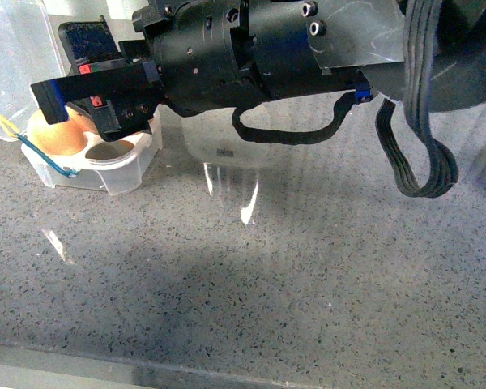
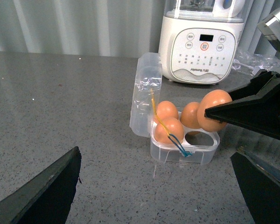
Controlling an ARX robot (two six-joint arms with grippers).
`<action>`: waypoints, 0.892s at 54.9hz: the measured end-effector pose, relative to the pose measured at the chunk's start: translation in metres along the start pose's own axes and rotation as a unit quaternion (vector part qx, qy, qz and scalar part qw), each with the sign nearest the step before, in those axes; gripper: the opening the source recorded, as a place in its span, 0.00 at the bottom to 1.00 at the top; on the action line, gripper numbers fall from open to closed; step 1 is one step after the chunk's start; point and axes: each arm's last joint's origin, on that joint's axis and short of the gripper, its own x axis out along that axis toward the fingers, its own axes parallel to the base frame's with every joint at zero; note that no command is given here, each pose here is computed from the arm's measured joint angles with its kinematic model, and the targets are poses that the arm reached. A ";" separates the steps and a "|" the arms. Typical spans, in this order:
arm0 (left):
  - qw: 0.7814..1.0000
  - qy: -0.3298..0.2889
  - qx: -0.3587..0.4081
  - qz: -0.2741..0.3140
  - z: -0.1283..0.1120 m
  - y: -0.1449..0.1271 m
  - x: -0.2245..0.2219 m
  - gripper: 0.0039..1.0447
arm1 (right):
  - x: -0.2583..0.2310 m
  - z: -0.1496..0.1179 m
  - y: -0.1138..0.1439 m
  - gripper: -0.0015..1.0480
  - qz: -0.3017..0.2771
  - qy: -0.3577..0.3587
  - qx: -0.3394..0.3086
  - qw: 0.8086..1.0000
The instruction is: Put egg into box
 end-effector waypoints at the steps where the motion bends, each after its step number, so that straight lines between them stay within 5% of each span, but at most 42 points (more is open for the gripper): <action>1: 1.000 0.000 0.000 0.000 0.000 0.000 0.000 0.94 | 0.000 0.000 0.000 0.39 0.001 0.001 0.000 1.000; 14: 1.000 0.000 0.000 0.000 0.000 0.000 0.000 0.94 | 0.000 -0.001 0.000 0.40 0.001 0.003 -0.010 1.000; 37: 1.000 0.000 0.000 0.000 0.000 0.000 0.000 0.94 | -0.002 -0.007 0.000 0.94 -0.002 0.010 -0.015 1.000; 49: 1.000 0.000 0.000 0.000 0.000 0.000 0.000 0.94 | -0.020 0.002 -0.002 0.93 -0.027 -0.013 -0.023 0.999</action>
